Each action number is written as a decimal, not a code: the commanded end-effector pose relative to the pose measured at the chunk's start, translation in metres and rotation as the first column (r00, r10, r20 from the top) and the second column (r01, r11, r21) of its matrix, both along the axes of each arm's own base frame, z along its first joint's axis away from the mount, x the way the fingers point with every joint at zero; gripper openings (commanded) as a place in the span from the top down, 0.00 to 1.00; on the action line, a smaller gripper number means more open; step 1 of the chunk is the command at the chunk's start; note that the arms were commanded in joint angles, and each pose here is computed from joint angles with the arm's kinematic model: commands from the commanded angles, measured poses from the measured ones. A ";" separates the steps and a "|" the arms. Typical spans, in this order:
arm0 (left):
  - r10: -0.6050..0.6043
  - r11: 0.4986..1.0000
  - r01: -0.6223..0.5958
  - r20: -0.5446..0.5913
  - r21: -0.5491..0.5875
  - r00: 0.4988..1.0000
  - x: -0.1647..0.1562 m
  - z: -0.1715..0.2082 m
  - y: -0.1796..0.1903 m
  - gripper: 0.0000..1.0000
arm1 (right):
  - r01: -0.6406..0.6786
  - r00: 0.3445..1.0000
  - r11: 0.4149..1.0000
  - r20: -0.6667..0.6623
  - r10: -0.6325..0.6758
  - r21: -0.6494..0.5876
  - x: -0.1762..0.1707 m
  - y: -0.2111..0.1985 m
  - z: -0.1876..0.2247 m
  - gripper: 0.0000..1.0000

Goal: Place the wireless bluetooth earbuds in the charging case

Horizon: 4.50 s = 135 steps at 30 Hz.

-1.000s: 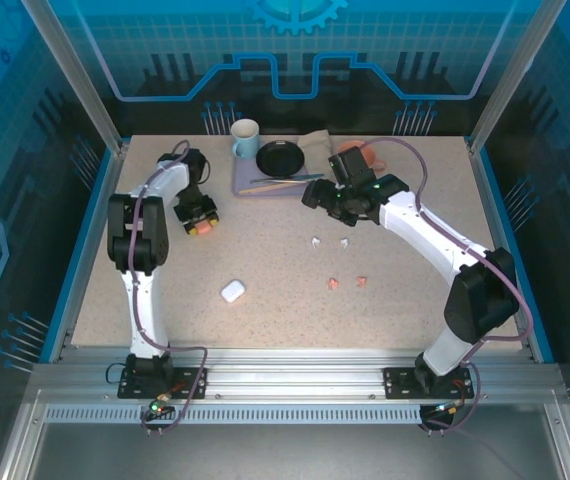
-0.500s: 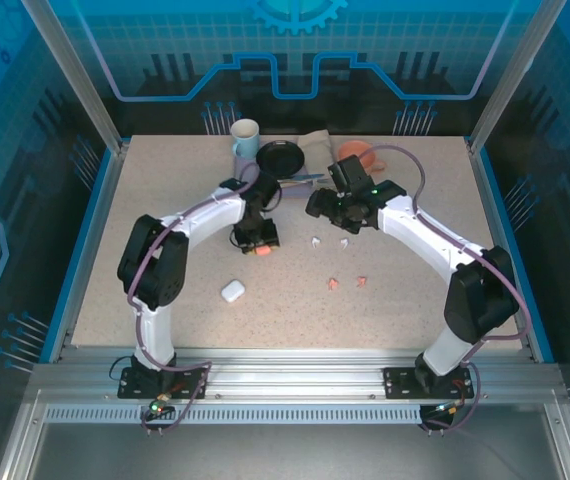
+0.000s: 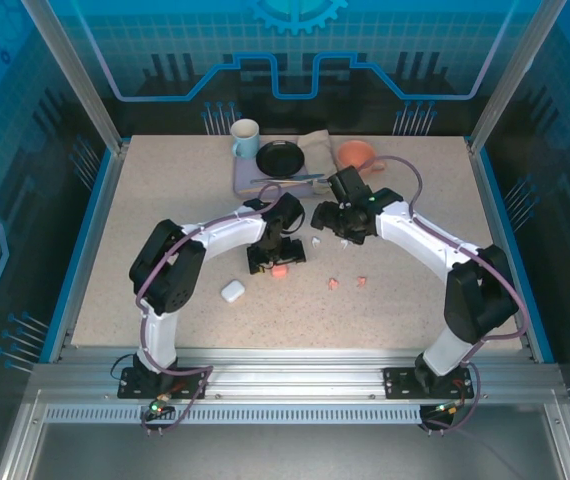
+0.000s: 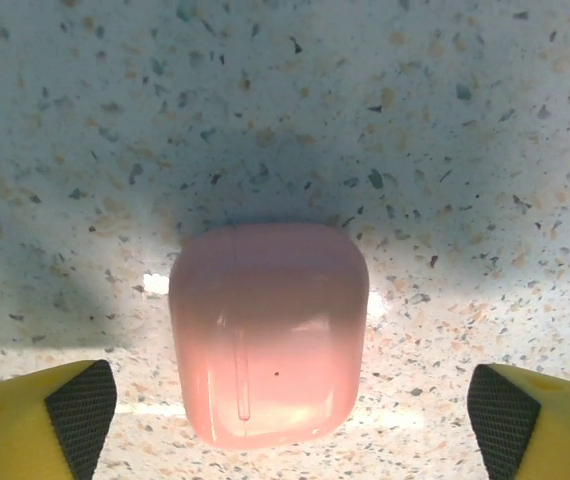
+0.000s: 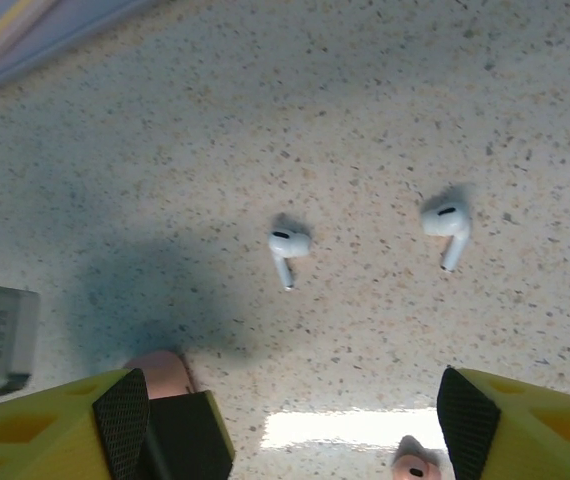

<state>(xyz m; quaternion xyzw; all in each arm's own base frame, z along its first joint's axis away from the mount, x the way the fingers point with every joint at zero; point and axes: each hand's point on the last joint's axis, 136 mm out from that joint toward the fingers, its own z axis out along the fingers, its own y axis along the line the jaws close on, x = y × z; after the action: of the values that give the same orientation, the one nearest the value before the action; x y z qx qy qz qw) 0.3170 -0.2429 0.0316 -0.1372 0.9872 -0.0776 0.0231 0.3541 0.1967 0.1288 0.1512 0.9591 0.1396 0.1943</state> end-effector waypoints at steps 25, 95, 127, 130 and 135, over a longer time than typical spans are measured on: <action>0.443 0.885 -0.398 0.175 -0.241 0.879 0.093 0.092 0.195 0.01 | -0.485 0.875 0.772 -0.227 0.428 -0.411 -0.047 0.129 -0.056 0.29; 0.461 0.871 -0.407 0.170 -0.274 0.871 0.099 0.098 0.204 0.01 | -0.792 0.609 0.568 -0.326 0.723 -0.223 -0.028 0.172 -0.113 0.19; 0.461 0.865 -0.398 0.172 -0.307 0.870 0.102 0.101 0.199 0.01 | -0.591 0.801 0.771 -0.291 0.524 -0.238 -0.025 0.141 -0.080 0.45; 0.462 0.859 -0.391 0.170 -0.331 0.871 0.099 0.100 0.194 0.01 | -0.485 0.863 0.857 -0.254 0.436 -0.174 -0.017 0.132 -0.070 0.45; 0.458 0.838 -0.356 0.178 -0.414 0.871 0.088 0.102 0.178 0.01 | -0.305 0.938 0.951 -0.191 0.290 -0.051 -0.001 0.123 -0.047 0.47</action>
<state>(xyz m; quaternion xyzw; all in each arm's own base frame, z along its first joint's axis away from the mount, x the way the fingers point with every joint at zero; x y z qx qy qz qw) 0.4114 -0.0514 0.1203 -0.3452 0.8994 -0.2292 0.1396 0.3403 0.3153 0.0535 -0.0741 0.9936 0.0550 0.0654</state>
